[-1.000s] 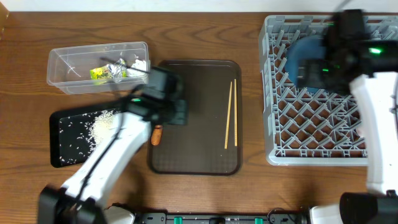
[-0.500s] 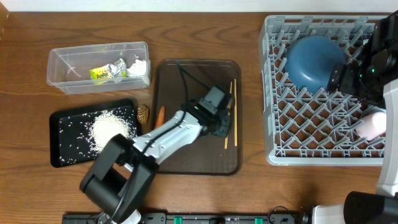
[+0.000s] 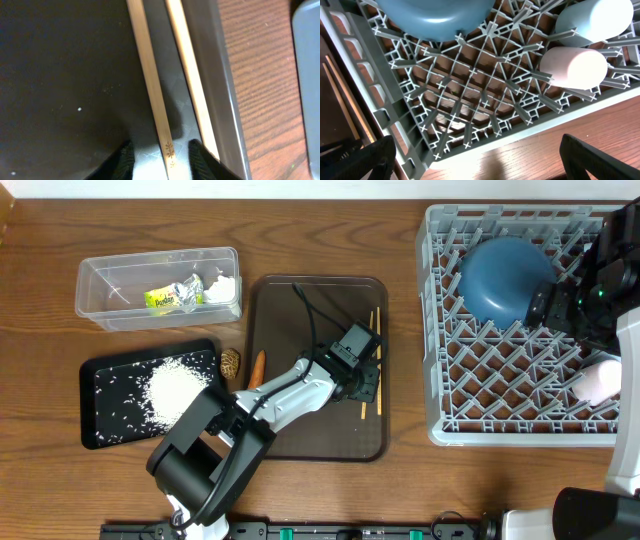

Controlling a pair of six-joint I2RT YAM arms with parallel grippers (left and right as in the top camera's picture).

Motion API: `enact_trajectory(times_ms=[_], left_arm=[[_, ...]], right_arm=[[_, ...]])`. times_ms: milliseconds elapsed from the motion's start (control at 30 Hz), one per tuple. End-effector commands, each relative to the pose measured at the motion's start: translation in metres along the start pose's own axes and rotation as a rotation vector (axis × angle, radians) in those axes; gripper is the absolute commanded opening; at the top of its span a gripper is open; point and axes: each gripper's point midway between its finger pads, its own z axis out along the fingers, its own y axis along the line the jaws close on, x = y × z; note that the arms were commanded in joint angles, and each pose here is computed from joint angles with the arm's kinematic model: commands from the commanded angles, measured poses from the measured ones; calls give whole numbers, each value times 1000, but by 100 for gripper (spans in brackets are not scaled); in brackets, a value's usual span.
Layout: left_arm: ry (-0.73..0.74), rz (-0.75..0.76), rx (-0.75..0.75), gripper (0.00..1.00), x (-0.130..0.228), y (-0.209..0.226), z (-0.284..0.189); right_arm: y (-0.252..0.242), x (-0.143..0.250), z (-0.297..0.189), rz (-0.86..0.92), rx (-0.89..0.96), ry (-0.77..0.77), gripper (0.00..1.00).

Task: Sort waste into correct bins and load items into the dishwasher rack
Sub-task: 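Reach the left gripper to the chopsticks on the tray and grasp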

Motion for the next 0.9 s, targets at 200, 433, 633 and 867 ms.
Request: enact_trajectory(times_ms=[200, 433, 633, 867], left_arm=[[36, -15, -64, 23, 11, 13, 14], [21, 39, -124, 25, 19, 7, 19], [3, 84, -161, 25, 23, 0, 20], [11, 89, -185, 14, 26, 4, 19]], right_arm=[[0, 2, -1, -6, -3, 4, 98], [0, 2, -1, -5, -3, 5, 98], [-1, 2, -1, -6, -2, 7, 98], [-1, 3, -1, -6, -2, 11, 98]])
